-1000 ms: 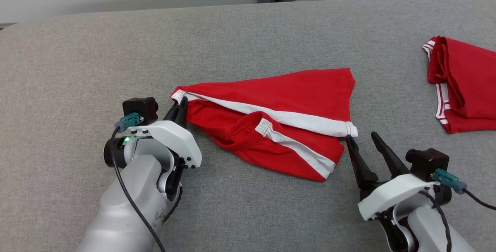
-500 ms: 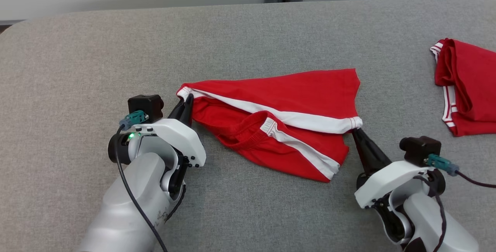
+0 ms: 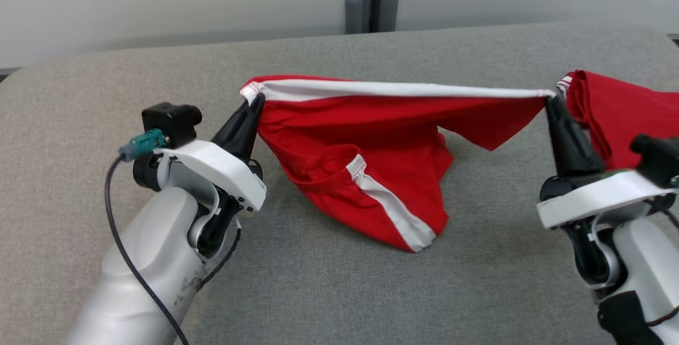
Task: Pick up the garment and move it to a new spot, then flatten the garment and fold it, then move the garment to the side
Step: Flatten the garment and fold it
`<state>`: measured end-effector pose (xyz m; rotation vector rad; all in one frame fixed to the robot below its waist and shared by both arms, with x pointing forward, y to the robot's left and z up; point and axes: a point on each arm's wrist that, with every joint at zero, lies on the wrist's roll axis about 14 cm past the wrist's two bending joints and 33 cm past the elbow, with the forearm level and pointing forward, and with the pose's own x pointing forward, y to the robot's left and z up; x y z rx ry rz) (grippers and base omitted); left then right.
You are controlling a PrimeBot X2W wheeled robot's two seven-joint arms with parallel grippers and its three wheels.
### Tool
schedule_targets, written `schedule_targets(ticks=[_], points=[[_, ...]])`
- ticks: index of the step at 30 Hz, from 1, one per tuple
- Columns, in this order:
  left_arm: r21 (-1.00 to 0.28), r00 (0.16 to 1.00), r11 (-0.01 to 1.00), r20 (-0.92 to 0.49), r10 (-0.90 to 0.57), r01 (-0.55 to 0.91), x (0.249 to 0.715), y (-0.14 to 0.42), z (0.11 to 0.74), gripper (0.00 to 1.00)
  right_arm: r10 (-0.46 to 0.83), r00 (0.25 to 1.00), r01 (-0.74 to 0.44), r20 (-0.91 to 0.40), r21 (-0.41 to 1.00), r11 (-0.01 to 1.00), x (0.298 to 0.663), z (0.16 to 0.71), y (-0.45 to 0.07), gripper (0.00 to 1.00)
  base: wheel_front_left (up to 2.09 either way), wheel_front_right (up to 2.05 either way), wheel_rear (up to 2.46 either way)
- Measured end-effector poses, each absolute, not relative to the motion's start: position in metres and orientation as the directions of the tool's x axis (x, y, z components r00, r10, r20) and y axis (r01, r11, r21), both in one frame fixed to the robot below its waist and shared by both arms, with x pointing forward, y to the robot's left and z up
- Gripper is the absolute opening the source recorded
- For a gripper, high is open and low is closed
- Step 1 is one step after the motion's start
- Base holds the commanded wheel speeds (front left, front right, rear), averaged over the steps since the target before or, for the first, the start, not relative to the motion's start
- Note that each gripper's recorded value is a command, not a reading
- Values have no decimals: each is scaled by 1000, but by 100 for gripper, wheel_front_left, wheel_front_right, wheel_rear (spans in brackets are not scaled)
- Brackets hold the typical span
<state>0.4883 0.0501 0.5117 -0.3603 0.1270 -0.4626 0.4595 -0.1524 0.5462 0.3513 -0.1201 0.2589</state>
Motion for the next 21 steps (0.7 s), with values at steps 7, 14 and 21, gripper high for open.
schedule_targets(ticks=[7, 14, 21], points=[[-361, 814, 739, 125, -567, 569, 470, 35, 588, 0, 215, 921, -293, 325, 217, 931, 448, 611, -174, 0, 0, 0, 0], [-336, 699, 618, 250, -670, 711, 433, 26, 660, 0, 190, 860, -277, 473, 122, 953, 432, 675, -198, 0, 0, 0, 0], [-322, 617, 530, 330, -714, 785, 407, 21, 704, 0, 171, 814, -252, 555, 72, 965, 416, 712, -215, 0, 0, 0, 0]])
